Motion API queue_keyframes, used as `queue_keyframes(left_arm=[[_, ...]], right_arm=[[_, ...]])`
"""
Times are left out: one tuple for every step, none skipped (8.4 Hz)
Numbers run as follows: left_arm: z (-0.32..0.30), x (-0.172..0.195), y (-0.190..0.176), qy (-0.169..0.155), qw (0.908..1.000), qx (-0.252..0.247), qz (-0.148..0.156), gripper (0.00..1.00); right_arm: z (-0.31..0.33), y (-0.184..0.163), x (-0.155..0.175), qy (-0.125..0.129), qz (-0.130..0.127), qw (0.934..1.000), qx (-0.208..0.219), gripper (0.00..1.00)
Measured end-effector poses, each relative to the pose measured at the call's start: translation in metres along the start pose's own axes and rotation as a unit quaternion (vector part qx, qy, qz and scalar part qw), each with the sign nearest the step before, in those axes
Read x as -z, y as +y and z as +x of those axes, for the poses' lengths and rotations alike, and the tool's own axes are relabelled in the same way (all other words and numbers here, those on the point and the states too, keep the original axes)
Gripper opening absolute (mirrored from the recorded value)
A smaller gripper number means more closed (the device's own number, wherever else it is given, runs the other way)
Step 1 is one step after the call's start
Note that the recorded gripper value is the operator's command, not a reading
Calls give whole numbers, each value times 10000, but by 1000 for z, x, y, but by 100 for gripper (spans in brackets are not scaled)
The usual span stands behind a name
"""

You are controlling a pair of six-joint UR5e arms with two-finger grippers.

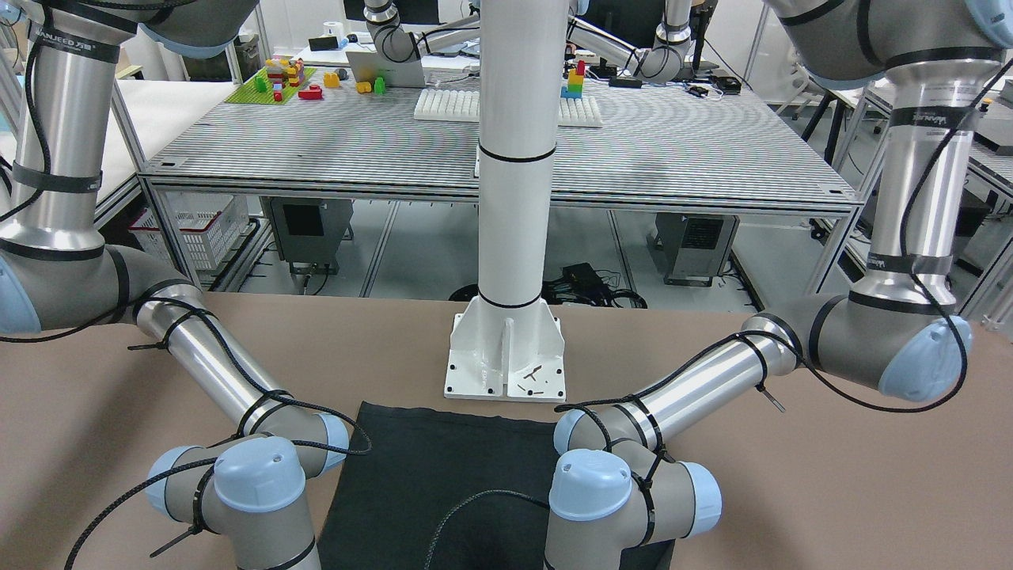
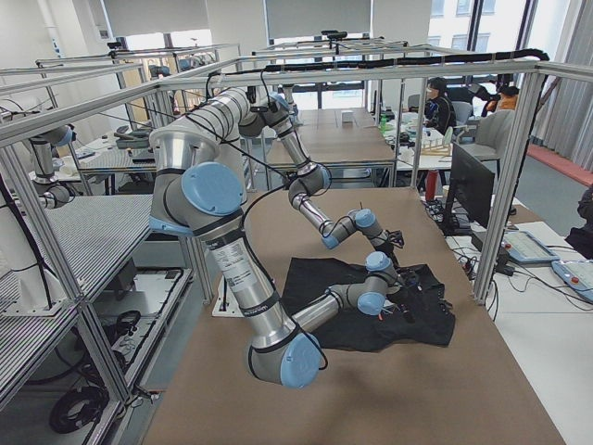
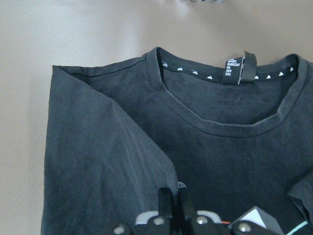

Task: Fold clothes
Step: 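Fold the sleeve nearest the left gripper inward over the shirt front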

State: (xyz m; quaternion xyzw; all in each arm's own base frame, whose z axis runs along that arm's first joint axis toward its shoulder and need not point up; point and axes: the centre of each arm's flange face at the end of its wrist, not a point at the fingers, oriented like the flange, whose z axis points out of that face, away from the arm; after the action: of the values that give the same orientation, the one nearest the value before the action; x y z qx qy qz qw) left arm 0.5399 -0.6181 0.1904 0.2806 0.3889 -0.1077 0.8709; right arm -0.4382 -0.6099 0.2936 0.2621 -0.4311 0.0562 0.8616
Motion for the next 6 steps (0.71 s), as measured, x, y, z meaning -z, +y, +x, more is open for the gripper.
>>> queue_keyframes(left_arm=[[0, 0, -1, 3, 10000, -4, 3, 18], [-1, 1, -2, 10, 10000, -9, 11, 19], [-1, 2, -5, 16, 10000, -5, 28, 20], [-2, 2, -7, 16, 10000, 1, 40, 20], [-5, 3, -11, 15, 10000, 9, 61, 30], [-16, 4, -23, 4, 9999, 41, 119, 44]], right_arm=[[0, 0, 0, 1, 0, 10000, 0, 94], [0, 0, 0, 1, -1, 10000, 0, 94], [0, 0, 0, 1, -1, 10000, 0, 94], [0, 0, 0, 1, -1, 10000, 0, 94], [0, 0, 0, 1, -1, 10000, 0, 94], [0, 0, 0, 2, -1, 10000, 0, 94]])
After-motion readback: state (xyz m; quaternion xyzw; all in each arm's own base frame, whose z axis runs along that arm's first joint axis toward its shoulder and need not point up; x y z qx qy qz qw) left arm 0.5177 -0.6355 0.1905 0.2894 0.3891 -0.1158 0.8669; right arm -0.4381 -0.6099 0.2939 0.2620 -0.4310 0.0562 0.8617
